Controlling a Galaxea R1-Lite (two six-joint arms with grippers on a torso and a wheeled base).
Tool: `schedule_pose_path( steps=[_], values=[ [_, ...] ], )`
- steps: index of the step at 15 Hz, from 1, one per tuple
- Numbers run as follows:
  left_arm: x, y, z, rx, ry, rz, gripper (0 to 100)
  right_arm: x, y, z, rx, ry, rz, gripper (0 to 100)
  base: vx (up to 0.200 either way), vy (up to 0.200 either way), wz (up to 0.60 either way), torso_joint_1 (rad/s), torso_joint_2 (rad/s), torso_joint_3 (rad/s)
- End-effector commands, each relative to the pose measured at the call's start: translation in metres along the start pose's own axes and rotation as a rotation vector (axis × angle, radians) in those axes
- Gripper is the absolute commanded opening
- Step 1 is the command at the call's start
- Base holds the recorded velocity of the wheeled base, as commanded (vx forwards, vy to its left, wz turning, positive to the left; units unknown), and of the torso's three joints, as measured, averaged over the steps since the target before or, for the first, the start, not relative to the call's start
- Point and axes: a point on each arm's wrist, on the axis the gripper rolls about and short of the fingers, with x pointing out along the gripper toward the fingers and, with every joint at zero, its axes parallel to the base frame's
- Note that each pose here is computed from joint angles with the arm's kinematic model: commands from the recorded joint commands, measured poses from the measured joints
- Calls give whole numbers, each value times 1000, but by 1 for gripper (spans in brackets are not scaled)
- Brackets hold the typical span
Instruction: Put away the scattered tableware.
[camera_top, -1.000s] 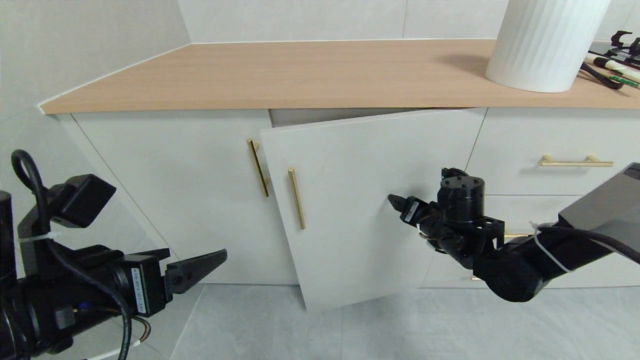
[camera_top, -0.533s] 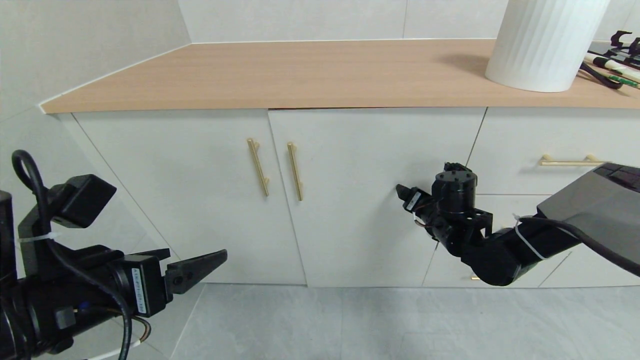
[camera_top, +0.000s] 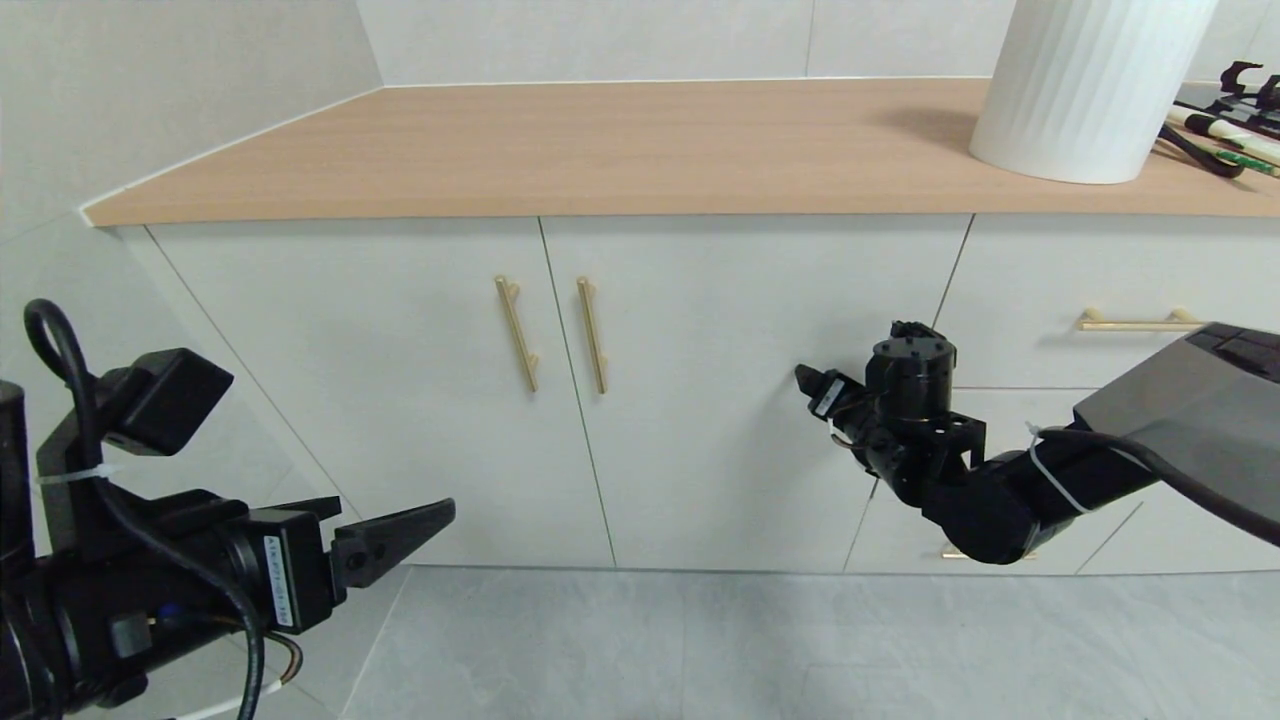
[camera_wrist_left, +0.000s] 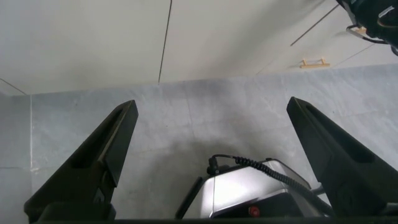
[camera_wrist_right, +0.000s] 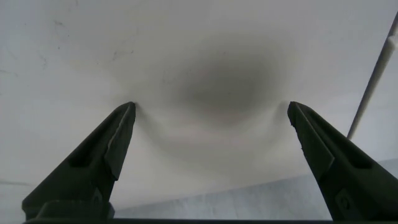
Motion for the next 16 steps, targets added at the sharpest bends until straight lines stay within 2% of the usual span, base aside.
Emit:
schedule_pose_path(
  steps=[1, 4, 6, 8, 9, 10, 11, 13, 14, 15, 16],
  values=[
    [1, 0, 0, 1, 2, 1, 100, -3, 0, 6, 7, -13, 3, 100, 0, 0, 0, 0, 0, 0],
    [0, 0, 1, -2, -3, 2, 100, -39, 7, 28, -2, 17, 92, 100, 0, 0, 0, 0, 0, 0],
    [-8, 2, 4, -9, -38, 6, 100, -88, 7, 67, -49, -12, 190, 100, 0, 0, 0, 0, 0, 0],
    [-21, 3, 4, -11, -76, 0, 100, -126, 1, 90, -101, -63, 217, 100, 0, 0, 0, 0, 0, 0],
    [-39, 6, -3, 16, -119, -10, 100, -164, -6, 111, -143, -128, 238, 100, 0, 0, 0, 0, 0, 0],
    [-53, 9, -9, 53, -157, -8, 100, -188, -16, 117, -162, -157, 227, 100, 0, 0, 0, 0, 0, 0],
    [-66, 14, -18, 66, -197, 22, 100, -212, -29, 120, -195, -182, 210, 100, 0, 0, 0, 0, 0, 0],
    [-88, 22, -34, 68, -279, 84, 100, -256, -59, 122, -253, -233, 163, 100, 0, 0, 0, 0, 0, 0],
    [-99, 25, -42, 77, -321, 129, 100, -282, -82, 119, -253, -262, 121, 100, 0, 0, 0, 0, 0, 0],
    [-104, 28, -48, 110, -328, 172, 100, -297, -93, 117, -254, -279, 110, 100, 0, 0, 0, 0, 0, 0],
    [-116, 34, -63, 208, -343, 273, 100, -328, -114, 114, -267, -310, 70, 100, 0, 0, 0, 0, 0, 0]
  ],
)
